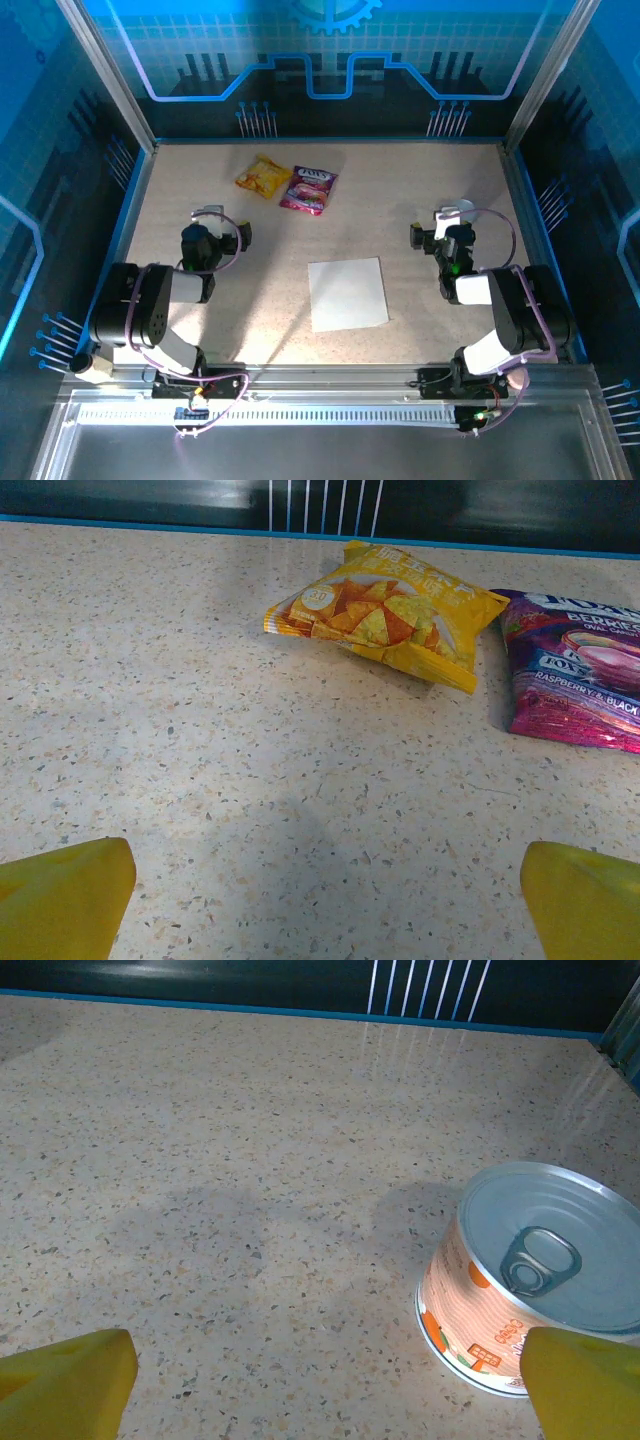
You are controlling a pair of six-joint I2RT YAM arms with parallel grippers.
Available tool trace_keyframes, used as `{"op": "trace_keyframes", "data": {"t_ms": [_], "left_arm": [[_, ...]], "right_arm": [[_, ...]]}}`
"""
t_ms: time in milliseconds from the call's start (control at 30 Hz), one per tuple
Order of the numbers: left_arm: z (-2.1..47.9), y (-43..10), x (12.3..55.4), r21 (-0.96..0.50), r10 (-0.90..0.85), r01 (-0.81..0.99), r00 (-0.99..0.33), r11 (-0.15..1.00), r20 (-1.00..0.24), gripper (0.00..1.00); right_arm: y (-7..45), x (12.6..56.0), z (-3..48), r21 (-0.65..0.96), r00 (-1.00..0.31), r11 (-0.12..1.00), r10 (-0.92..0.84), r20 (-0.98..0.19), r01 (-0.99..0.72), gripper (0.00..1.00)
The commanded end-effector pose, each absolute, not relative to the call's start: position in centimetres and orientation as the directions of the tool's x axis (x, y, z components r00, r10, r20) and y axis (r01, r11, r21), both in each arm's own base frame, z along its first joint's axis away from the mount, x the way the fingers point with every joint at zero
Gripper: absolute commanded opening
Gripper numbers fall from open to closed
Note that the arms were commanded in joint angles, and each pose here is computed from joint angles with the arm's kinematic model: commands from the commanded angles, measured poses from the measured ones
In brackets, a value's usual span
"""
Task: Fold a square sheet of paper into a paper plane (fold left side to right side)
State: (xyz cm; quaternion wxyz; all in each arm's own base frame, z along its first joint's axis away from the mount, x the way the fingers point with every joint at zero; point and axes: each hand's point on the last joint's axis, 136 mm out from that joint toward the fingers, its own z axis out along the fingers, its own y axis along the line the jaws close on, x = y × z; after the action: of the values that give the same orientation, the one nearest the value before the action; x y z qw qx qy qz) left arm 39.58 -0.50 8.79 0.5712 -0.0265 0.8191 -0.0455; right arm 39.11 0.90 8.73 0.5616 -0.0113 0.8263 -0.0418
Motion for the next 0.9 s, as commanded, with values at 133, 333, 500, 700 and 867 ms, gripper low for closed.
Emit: {"op": "trace_keyframes", "data": {"t_ms": [133, 333, 500, 700, 867], "left_arm": [[9.5, -0.5, 39.9, -0.117, -0.104, 0.020, -0.330, 0.993, -0.938, 1.00], [9.5, -0.6, 39.9, -0.118, -0.104, 0.021, -0.329, 0.993, -0.939, 1.00], [9.5, -0.6, 39.9, -0.117, -0.104, 0.022, -0.329, 0.993, -0.939, 1.00], [9.4, -0.6, 39.9, -0.117, -0.104, 0.019, -0.330, 0.993, -0.938, 1.00], [10.9, -0.6, 39.5, -0.117, -0.104, 0.022, -0.318, 0.993, -0.942, 1.00]], "right_arm": [[1.4, 40.0, 10.1, -0.094, -0.322, 0.995, -0.083, -0.943, 0.018, 0.99], [1.4, 40.0, 10.1, -0.093, -0.323, 0.995, -0.083, -0.943, 0.017, 0.99], [1.5, 39.9, 10.1, -0.091, -0.324, 0.996, -0.081, -0.943, 0.013, 0.99], [1.4, 39.9, 10.1, -0.089, -0.324, 0.996, -0.080, -0.943, 0.015, 0.99], [0.4, 39.3, 11.2, -0.052, -0.294, 0.997, -0.035, -0.955, 0.050, 0.99]]}}
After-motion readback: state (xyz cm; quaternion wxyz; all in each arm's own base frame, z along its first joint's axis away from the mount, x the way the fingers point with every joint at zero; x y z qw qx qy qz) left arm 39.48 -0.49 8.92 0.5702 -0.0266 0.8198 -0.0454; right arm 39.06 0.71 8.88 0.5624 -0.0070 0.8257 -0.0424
